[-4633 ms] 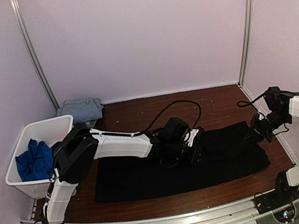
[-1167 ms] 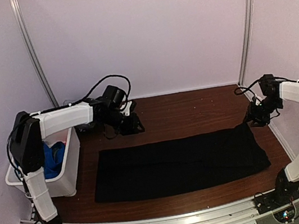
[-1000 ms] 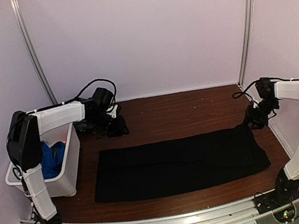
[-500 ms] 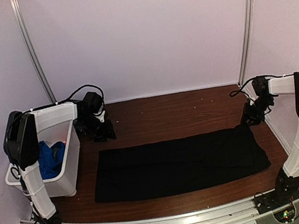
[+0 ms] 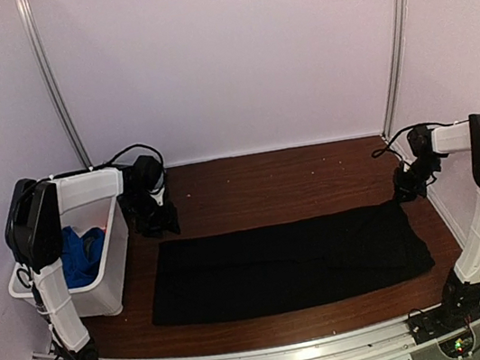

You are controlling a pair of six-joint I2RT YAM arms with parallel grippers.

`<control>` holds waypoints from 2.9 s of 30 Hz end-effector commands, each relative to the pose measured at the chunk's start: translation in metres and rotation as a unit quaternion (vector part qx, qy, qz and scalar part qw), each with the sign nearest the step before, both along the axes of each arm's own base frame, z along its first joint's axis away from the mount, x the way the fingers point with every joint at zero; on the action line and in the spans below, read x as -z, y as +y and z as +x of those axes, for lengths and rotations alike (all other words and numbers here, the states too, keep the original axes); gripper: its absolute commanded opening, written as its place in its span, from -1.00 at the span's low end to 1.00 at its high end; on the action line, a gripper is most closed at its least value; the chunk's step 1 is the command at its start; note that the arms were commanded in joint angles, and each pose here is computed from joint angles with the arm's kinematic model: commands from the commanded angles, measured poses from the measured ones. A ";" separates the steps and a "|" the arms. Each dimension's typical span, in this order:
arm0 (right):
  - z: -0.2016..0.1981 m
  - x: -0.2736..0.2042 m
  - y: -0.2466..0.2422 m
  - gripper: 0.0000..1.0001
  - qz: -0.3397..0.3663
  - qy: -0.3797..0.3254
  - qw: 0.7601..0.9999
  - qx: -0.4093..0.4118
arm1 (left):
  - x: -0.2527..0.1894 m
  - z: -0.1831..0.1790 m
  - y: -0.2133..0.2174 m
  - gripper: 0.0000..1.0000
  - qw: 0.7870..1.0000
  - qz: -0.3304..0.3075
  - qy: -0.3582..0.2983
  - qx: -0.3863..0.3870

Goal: Fold and stack the mixed laundry pile
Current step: Adjust the 1/3-folded T-shirt at the center of the board, then rotate the rectangle-folded T-shirt at the center of the board.

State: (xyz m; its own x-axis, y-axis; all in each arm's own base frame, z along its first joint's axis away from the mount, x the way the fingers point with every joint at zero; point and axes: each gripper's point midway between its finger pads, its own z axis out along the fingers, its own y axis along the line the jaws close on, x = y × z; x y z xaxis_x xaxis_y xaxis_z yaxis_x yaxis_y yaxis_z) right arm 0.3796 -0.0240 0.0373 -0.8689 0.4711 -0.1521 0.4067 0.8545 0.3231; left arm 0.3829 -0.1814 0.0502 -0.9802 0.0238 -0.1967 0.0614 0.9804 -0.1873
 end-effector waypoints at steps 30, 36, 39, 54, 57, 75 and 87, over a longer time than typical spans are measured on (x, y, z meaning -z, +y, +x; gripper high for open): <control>0.015 -0.007 -0.018 -1.00 0.002 -0.024 0.999 0.024 | 0.029 0.008 0.021 -0.72 0.999 0.010 0.018 -0.037; 0.020 -0.018 -0.026 -1.00 0.001 -0.045 0.998 0.037 | 0.026 0.016 0.029 -1.00 0.999 0.018 0.005 -0.049; 0.026 -0.026 -0.031 -1.00 0.005 -0.061 0.997 0.046 | 0.025 0.020 0.033 -1.00 0.998 0.023 -0.003 -0.056; 0.047 0.005 -0.033 -0.82 0.043 -0.085 0.993 0.066 | 0.028 0.041 0.036 -1.00 0.997 0.016 -0.033 -0.073; 0.056 -0.001 -0.029 -0.55 0.061 -0.089 0.993 0.053 | 0.023 0.044 0.029 -0.84 0.997 -0.002 -0.037 -0.062; -0.008 -0.070 0.075 -0.27 0.070 -0.075 0.992 -0.071 | -0.030 0.028 -0.087 -0.08 0.973 -0.033 -0.112 0.199; -0.016 0.018 0.088 -0.34 0.017 0.025 0.996 -0.081 | 0.037 -0.009 -0.052 -0.22 0.978 0.056 -0.006 0.203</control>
